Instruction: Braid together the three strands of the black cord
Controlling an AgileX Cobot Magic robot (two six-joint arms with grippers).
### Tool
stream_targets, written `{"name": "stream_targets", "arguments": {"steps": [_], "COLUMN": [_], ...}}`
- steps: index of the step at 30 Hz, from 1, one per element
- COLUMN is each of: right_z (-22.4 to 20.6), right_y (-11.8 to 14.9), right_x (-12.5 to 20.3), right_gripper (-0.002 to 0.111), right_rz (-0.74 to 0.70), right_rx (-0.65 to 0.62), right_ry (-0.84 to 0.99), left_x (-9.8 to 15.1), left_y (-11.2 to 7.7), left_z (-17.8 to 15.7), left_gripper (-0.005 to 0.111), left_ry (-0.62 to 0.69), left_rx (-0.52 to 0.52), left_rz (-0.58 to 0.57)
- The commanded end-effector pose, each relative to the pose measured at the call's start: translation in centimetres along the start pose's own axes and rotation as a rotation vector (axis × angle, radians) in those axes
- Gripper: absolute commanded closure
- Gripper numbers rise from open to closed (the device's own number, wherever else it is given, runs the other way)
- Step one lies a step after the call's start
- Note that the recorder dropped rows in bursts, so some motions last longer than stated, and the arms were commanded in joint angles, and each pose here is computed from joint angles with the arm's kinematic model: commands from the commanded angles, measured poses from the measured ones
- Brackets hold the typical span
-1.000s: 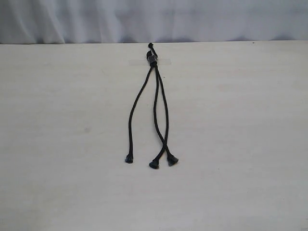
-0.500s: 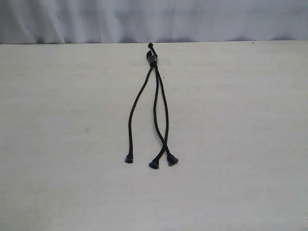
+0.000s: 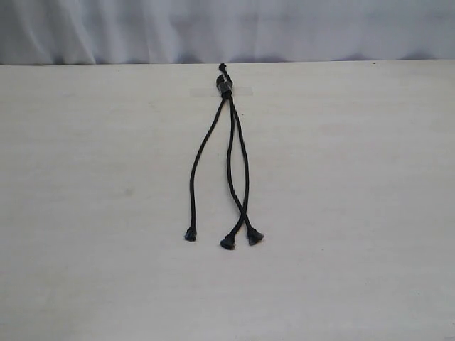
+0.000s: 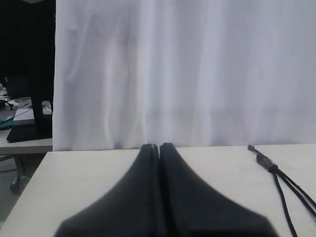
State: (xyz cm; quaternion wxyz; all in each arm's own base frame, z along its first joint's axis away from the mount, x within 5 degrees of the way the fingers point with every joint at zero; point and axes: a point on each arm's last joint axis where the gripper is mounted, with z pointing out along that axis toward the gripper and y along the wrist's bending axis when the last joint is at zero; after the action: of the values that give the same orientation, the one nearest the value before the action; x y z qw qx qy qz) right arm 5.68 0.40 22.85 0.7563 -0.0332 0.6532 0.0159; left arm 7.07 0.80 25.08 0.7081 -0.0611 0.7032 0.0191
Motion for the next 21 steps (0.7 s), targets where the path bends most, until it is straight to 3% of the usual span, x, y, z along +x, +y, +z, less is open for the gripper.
{"name": "stream_targets", "arguments": {"steps": [1, 4, 9, 12, 18, 21], "right_z": [1.4, 3.4, 6.8, 8.8, 14.0, 16.7], "right_y": [0.0, 0.0, 0.4, 0.6, 1.1, 2.2], "right_x": [-2.6, -3.6, -2.7, -1.3, 0.2, 1.0], "right_gripper": [0.104, 0.104, 0.104, 0.104, 0.104, 0.104], "right_rz": [-0.011, -0.005, 0.12, 0.154, 0.235, 0.292], "right_rx": [-0.01, -0.026, -0.029, -0.035, -0.043, -0.132], "right_ry": [0.135, 0.339, 0.682, 0.876, 1.058, 1.121], "left_x": [-3.3, -3.9, -2.1, -1.2, -1.0, -1.4], "left_y": [-0.1, -0.2, -0.1, -0.2, -0.6, -1.5], "left_z": [2.5, 5.1, 7.6, 8.5, 10.5, 12.0], "left_gripper": [0.107, 0.107, 0.107, 0.107, 0.107, 0.107], "left_ry": [0.089, 0.2, 0.368, 0.429, 0.64, 0.706], "left_rx": [-0.007, -0.01, -0.018, -0.033, -0.016, 0.033], "left_rz": [0.056, 0.063, 0.003, -0.121, -0.137, -0.104]}}
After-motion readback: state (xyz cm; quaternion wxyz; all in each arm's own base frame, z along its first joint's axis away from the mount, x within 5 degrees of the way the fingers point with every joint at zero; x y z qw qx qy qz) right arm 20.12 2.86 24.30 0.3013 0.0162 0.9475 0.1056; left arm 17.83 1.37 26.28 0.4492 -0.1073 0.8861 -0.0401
